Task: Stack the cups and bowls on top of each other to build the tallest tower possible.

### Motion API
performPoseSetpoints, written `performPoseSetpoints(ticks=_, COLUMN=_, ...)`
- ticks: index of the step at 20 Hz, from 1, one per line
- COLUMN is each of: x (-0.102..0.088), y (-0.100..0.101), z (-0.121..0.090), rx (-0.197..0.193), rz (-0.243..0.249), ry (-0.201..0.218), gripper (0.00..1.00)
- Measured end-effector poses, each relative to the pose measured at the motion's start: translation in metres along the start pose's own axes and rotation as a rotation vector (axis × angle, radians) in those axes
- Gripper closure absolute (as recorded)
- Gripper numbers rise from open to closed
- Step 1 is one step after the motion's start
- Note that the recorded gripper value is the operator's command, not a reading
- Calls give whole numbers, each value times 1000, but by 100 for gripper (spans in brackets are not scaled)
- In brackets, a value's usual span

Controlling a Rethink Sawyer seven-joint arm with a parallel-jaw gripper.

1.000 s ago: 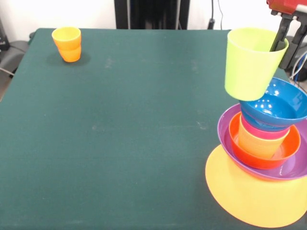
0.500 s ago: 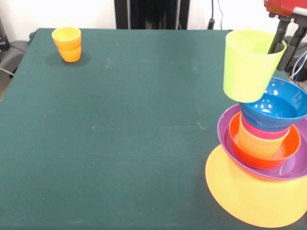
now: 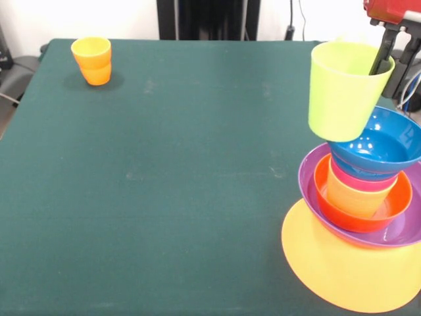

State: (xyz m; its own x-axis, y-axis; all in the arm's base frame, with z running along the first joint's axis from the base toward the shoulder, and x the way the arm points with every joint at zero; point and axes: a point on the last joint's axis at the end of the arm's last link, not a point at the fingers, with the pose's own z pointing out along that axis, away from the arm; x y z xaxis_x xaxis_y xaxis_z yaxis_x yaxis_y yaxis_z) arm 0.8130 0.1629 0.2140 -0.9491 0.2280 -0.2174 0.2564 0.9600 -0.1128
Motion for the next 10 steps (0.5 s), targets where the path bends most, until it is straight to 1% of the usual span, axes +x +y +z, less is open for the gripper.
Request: performPoseSetpoints(ticks=10, x=5, y=-1, z=-2, rx=-3, rz=1, ry=11, gripper=100)
